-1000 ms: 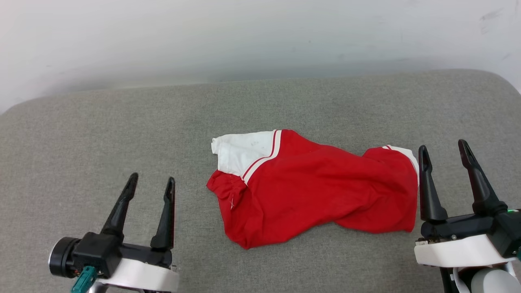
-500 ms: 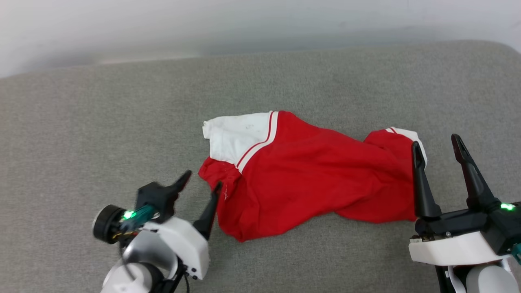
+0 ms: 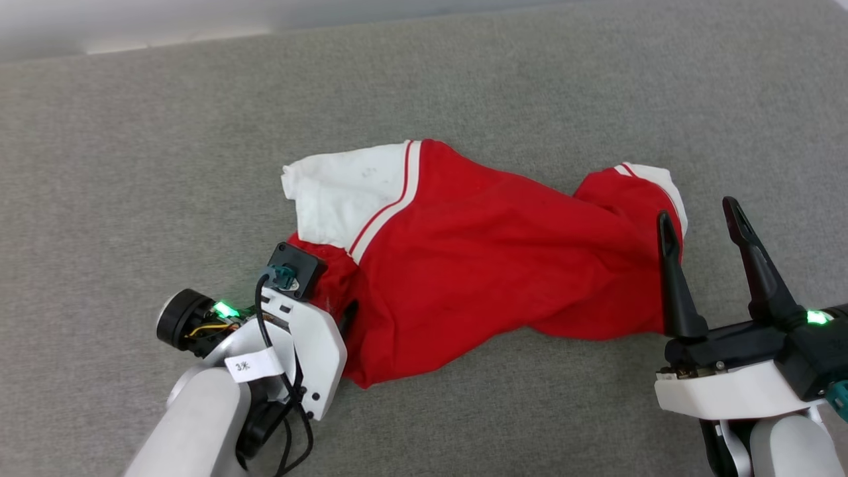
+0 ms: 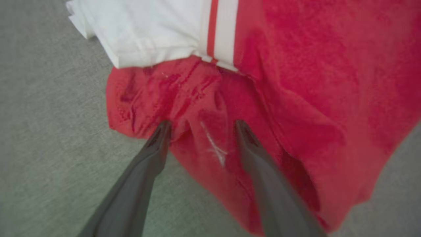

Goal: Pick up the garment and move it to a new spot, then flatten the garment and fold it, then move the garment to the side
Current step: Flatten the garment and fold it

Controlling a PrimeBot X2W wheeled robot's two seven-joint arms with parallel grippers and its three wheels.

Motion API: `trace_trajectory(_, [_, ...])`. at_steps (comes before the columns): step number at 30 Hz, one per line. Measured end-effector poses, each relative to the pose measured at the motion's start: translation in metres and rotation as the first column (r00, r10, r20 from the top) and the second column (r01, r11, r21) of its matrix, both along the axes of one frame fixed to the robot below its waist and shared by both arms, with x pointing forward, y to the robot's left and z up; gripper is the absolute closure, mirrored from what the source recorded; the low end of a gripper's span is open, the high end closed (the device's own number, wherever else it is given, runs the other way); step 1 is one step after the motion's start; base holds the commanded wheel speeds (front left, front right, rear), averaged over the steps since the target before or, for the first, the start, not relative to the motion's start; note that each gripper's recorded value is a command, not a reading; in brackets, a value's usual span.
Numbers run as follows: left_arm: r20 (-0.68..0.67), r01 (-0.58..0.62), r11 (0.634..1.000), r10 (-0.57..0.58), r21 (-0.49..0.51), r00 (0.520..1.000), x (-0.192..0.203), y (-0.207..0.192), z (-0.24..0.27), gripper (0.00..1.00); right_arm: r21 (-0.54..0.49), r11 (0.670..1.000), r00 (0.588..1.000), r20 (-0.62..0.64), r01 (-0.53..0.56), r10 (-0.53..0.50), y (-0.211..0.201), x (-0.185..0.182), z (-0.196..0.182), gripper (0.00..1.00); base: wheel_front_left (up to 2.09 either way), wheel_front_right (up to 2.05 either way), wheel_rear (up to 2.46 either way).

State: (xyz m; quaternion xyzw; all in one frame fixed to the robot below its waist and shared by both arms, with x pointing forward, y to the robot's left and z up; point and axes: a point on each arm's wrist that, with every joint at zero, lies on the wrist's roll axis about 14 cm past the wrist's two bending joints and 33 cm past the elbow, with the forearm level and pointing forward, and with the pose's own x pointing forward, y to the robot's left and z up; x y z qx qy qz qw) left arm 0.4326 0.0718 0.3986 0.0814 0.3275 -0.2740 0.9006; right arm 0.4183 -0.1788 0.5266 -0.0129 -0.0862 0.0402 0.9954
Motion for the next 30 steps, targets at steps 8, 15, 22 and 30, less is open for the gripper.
trace_trajectory(8, [-0.118,0.067,0.998,-0.065,0.009,0.991,-0.011,-0.011,-0.028,0.6,-0.004,1.0,1.0,-0.02,0.02,-0.02,-0.007,0.003,-0.008,0.0,0.0,0.0,0.0])
trace_trajectory(15, [-0.179,0.148,0.988,-0.155,-0.052,0.972,-0.044,-0.033,-0.022,1.0,0.002,1.0,1.0,0.003,0.005,-0.005,-0.002,0.001,0.001,0.0,0.0,0.0,0.0])
trace_trajectory(22, [-0.236,0.282,0.945,-0.316,-0.168,0.919,-0.108,-0.073,-0.008,1.0,0.01,1.0,0.999,0.038,-0.02,0.02,0.007,-0.004,0.015,0.0,0.0,0.0,0.0])
trace_trajectory(30, [-0.299,0.355,0.913,-0.402,-0.201,0.865,-0.152,-0.091,-0.015,1.0,0.013,0.999,0.998,0.051,-0.03,0.03,0.01,-0.009,0.02,0.0,0.0,0.0,0.0])
